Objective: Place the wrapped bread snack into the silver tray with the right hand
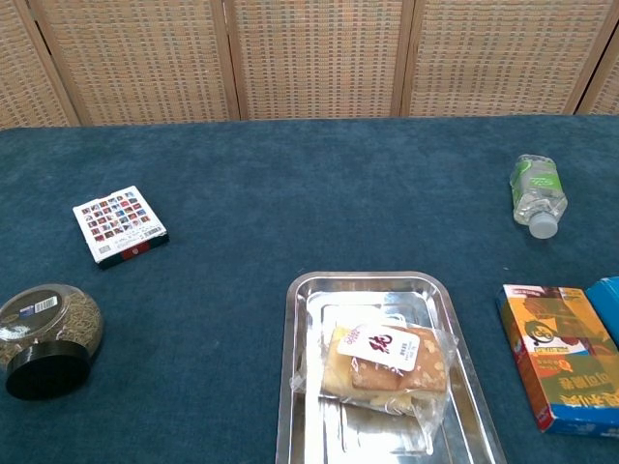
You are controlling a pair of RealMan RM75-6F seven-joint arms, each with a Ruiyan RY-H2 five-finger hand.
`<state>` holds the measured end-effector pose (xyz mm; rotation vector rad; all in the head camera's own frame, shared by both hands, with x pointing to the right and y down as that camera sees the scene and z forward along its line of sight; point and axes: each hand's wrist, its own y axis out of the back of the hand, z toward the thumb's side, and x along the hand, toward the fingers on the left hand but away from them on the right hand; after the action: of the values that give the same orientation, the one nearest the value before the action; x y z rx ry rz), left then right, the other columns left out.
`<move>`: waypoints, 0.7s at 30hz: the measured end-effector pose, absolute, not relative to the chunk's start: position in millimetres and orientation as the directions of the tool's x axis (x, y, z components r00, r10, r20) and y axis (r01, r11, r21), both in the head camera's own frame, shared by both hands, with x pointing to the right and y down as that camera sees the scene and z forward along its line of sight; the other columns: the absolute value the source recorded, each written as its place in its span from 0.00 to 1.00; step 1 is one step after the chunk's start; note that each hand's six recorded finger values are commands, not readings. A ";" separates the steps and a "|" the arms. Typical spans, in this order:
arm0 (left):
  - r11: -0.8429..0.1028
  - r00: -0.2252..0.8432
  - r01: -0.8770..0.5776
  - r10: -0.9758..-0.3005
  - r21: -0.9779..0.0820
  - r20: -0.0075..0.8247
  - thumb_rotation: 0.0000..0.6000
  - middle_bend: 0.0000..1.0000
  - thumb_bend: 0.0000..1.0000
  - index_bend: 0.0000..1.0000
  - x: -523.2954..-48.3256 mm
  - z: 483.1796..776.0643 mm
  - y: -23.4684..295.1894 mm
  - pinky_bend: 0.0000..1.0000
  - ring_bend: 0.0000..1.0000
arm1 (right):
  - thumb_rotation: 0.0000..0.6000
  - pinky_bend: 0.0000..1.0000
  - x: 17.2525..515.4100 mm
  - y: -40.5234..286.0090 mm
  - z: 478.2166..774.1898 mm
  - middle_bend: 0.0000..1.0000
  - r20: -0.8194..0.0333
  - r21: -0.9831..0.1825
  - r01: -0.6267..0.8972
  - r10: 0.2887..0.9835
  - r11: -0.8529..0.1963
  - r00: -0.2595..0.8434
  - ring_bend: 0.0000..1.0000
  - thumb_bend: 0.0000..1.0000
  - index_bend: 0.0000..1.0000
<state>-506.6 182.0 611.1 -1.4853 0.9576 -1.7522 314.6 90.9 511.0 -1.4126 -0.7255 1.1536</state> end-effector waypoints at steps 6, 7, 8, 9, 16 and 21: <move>-0.521 -0.140 0.035 -0.848 -0.853 0.512 1.00 0.00 0.50 0.00 -500.9 610.6 181.4 0.00 0.00 | 1.00 0.44 367.7 104.4 504.7 0.23 -0.242 -0.969 -0.111 0.942 -0.222 0.234 0.27 0.22 0.12; -0.517 -0.135 0.040 -0.851 -0.855 0.508 1.00 0.00 0.50 0.00 -499.2 610.2 181.3 0.00 0.00 | 1.00 0.44 378.1 110.5 503.7 0.23 -0.245 -0.968 -0.100 0.946 -0.228 0.213 0.27 0.22 0.12; -0.516 -0.132 0.041 -0.852 -0.856 0.507 1.00 0.00 0.50 0.00 -498.2 610.1 181.3 0.00 0.00 | 1.00 0.44 385.0 114.9 502.6 0.23 -0.244 -0.969 -0.095 0.949 -0.229 0.201 0.27 0.22 0.12; -0.515 -0.131 0.042 -0.853 -0.856 0.506 1.00 0.00 0.50 0.00 -497.7 610.1 181.4 0.00 0.00 | 1.00 0.43 390.8 118.9 501.4 0.23 -0.242 -0.969 -0.093 0.951 -0.228 0.191 0.27 0.22 0.12; -0.510 -0.129 0.047 -0.856 -0.859 0.501 1.00 0.00 0.50 0.00 -496.8 609.9 181.8 0.00 0.00 | 1.00 0.42 415.8 140.9 500.2 0.23 -0.229 -0.971 -0.102 0.964 -0.216 0.138 0.26 0.22 0.12; -0.508 -0.124 0.053 -0.857 -0.859 0.500 1.00 0.00 0.50 0.00 -494.7 609.8 182.0 0.00 0.00 | 1.00 0.42 427.4 148.5 505.6 0.23 -0.235 -0.969 -0.101 0.967 -0.225 0.096 0.26 0.22 0.12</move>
<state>-494.7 182.0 609.8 -1.4664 0.9246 -1.7132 427.4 148.5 505.6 -1.3570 -0.9438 1.3357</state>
